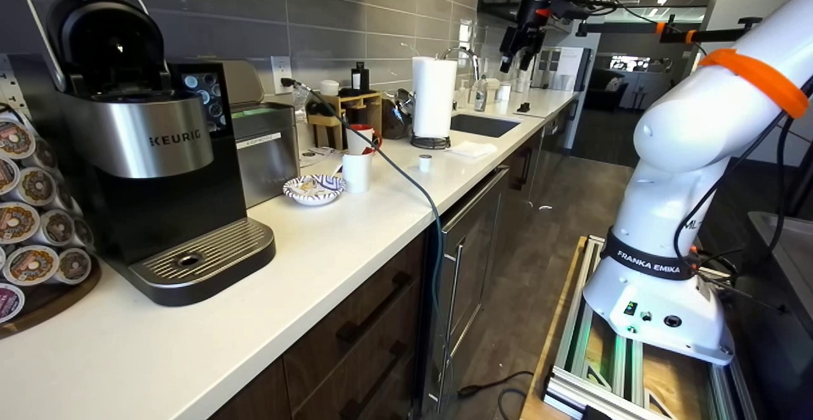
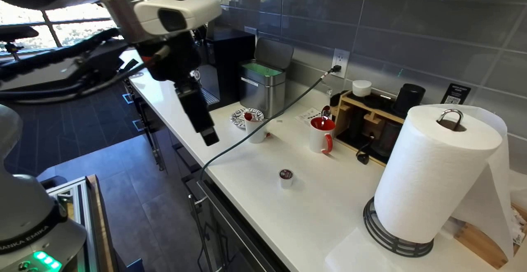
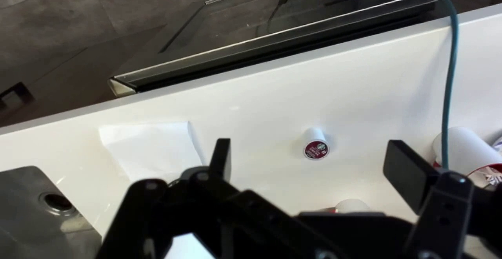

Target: Put the coffee pod in the black and white bowl on the left.

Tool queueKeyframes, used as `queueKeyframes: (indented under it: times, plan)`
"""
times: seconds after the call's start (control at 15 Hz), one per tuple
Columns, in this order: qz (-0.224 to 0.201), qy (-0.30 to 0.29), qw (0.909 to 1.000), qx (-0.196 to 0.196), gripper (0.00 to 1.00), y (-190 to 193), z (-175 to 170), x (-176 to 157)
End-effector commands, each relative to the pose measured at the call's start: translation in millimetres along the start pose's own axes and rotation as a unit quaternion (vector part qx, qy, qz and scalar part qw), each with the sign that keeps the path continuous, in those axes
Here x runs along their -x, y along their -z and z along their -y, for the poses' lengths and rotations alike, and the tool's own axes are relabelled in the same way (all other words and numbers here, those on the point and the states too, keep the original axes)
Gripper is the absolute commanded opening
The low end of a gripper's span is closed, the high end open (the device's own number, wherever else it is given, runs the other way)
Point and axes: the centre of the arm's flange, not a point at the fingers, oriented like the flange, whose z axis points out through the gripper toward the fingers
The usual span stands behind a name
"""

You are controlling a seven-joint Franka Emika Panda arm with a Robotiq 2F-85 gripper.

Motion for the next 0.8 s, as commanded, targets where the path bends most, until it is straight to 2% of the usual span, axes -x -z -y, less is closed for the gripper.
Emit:
queueKeyframes:
  times: [0.0, 0.2, 0.27, 0.4, 0.6, 0.67, 0.73]
  plan:
    - [0.007, 0.044, 0.9989, 0.012, 1.0, -22.1, -4.3, -81.4]
    - [-0.002, 0.08, 0.9967, 0.015, 1.0, -37.9, 5.7, -125.1]
    - [-0.002, 0.06, 0.998, 0.02, 1.0, -30.9, 14.4, -86.4]
    - [0.005, 0.066, 0.9975, 0.024, 1.0, -39.3, 18.1, -99.1]
    - [-0.001, 0.061, 0.9978, 0.025, 1.0, -32.8, 13.2, -95.7]
    - [-0.022, 0.067, 0.9971, 0.029, 1.0, -42.6, 9.4, -109.5]
    - [-0.026, 0.06, 0.9973, 0.033, 1.0, -48.0, 7.9, -117.8]
